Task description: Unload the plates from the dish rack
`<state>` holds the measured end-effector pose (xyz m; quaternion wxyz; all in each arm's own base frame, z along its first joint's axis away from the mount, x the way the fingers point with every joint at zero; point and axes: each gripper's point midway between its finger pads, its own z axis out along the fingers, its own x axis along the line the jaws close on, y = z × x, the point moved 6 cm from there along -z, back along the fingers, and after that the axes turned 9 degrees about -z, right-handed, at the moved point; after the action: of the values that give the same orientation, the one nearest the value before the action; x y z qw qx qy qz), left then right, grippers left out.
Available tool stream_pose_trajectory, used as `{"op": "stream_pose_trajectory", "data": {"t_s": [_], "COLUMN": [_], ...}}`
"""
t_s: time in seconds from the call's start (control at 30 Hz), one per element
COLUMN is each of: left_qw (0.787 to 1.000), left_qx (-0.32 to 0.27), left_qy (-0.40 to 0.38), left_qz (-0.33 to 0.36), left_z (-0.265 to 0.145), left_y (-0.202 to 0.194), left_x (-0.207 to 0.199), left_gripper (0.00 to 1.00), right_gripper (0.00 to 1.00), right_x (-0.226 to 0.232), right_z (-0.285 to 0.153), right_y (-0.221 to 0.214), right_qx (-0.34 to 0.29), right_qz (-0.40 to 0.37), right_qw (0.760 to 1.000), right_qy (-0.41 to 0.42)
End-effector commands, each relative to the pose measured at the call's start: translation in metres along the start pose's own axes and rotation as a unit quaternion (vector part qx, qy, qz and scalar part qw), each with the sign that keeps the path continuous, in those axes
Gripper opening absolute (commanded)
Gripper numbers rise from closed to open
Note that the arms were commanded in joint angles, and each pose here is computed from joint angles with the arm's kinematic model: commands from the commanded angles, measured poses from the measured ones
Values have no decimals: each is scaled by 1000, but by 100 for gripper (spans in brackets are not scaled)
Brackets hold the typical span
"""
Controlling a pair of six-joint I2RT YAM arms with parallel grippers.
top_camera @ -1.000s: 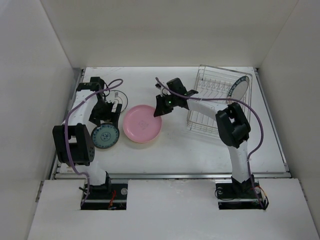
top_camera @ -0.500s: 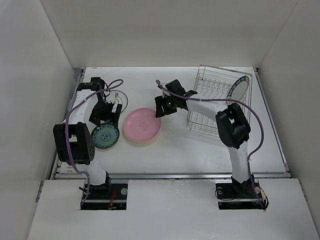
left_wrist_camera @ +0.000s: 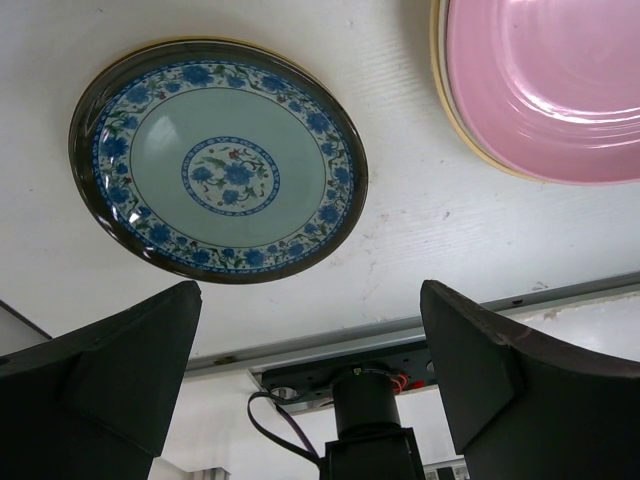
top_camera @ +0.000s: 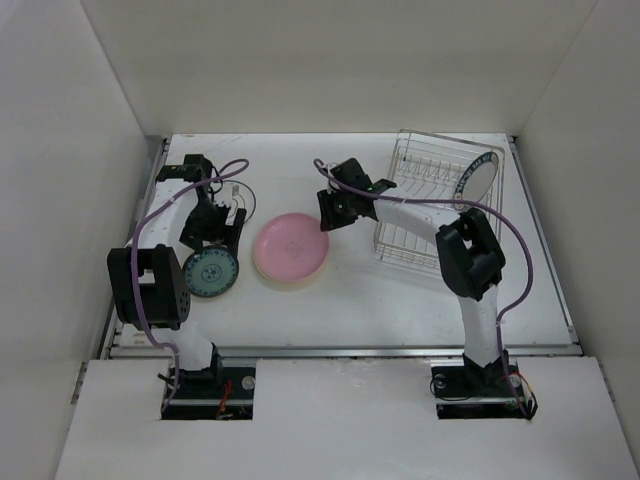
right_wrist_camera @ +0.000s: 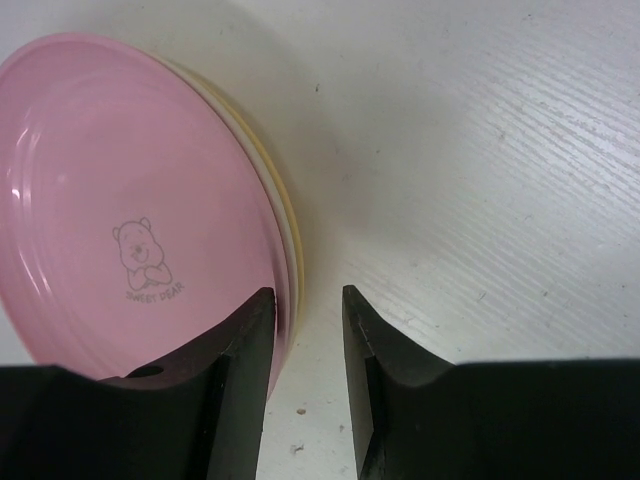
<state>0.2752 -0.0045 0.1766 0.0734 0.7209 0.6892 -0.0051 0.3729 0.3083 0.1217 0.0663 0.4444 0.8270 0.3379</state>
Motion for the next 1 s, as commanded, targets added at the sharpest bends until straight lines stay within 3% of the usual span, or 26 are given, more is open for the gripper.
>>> {"op": "stream_pose_trajectory", "data": {"t_s": [0.0,0.17,0.33,0.4,0.43,0.53,0.57,0.7,0.77,0.83,0.93,0.97], "left_qw": [1000,1000,1000,1000,1000,1000,1000,999,998,998,997,997], "left_qx": [-7,-7,-2,-2,-8,-26,-31,-50,-57,-66,-71,-76], "left_qy": [1,1,1,1,1,1,2,2,3,3,7,7], "left_qz": [-2,-2,-2,-2,-2,0,1,3,4,0,0,1], "left_z": [-9,-9,-9,-9,-12,-22,-24,-34,-35,-40,-37,-39], "left_y": [0,0,-2,-2,-2,-4,-5,-10,-11,-16,-18,-19], "left_x": [-2,-2,-2,-2,-2,-4,-4,-5,-5,-6,-5,-5], "left_gripper": [89,89,89,89,89,89,89,89,89,89,89,89], "right_gripper": [39,39,39,47,60,80,92,100,100,100,100,100], "right_x": [5,8,10,14,20,17,9,-29,-73,-125,-175,-204], "right_z": [6,17,-6,-25,-53,-122,-143,-224,-254,-273,-288,-296], "right_y": [0,-5,9,22,39,70,75,84,73,54,30,19], "right_qx": [-2,10,-9,-32,-67,-141,-152,-207,-215,-193,-162,-157], "right_qz": [-9,-11,-14,-17,-22,-20,-13,26,75,141,206,240], "right_qw": [1000,1000,1000,999,998,989,985,959,930,902,878,859], "right_qy": [0,2,-7,-10,-6,-51,-75,-193,-288,-361,-402,-423]}}
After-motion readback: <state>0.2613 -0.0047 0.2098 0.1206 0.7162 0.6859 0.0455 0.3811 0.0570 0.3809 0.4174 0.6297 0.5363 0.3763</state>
